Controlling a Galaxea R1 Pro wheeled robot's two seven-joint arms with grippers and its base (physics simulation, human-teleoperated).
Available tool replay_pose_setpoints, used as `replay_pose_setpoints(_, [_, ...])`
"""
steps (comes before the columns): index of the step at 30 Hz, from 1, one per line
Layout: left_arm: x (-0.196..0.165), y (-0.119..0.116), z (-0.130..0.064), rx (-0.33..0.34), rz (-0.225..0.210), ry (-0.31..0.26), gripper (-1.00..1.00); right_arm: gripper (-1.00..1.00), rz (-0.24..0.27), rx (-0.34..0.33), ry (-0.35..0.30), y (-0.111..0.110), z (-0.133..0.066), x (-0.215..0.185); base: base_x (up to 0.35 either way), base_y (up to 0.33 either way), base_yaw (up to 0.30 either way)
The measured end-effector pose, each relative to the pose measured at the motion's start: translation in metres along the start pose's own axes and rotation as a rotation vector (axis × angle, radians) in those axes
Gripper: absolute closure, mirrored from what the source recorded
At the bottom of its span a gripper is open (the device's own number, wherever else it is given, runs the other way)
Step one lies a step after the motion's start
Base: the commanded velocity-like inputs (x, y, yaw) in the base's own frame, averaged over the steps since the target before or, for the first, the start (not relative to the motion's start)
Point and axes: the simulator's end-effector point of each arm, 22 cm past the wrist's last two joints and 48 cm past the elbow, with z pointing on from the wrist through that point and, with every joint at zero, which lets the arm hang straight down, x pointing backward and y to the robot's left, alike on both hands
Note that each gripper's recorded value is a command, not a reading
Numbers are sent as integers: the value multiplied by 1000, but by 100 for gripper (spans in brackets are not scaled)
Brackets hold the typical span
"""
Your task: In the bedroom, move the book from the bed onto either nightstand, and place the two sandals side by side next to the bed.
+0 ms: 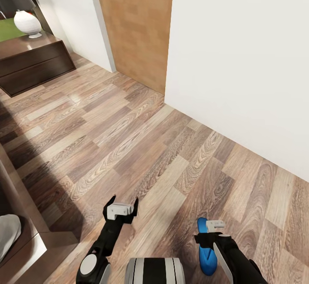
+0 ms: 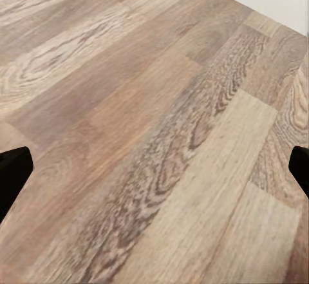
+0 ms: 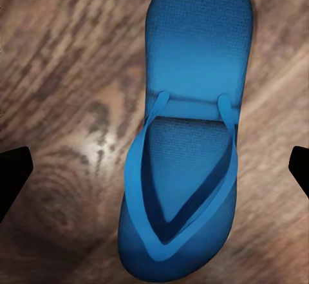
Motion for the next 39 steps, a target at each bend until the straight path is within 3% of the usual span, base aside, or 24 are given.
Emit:
replay_pose_setpoints(4, [-20, 11, -1, -17, 9, -42, -100, -100, 0, 0, 0, 0, 0, 0, 0, 0, 0])
replay_pose_setpoints(7, [-37, 35, -3, -65, 11, -79, -100, -100, 0, -1, 0, 0, 0, 0, 0, 0, 0])
replay_pose_setpoints(9, [-43, 60, -5, -115, 12, -92, -100, -100, 0, -1, 0, 0, 0, 0, 0, 0, 0])
replay_pose_setpoints(14, [-46, 80, -8, -158, 14, -98, -100, -100, 0, -1, 0, 0, 0, 0, 0, 0, 0])
replay_pose_setpoints(39, [14, 88, 1, -171, 2, 18, -100, -100, -1, -2, 83, 1, 26, 38, 0, 0, 0])
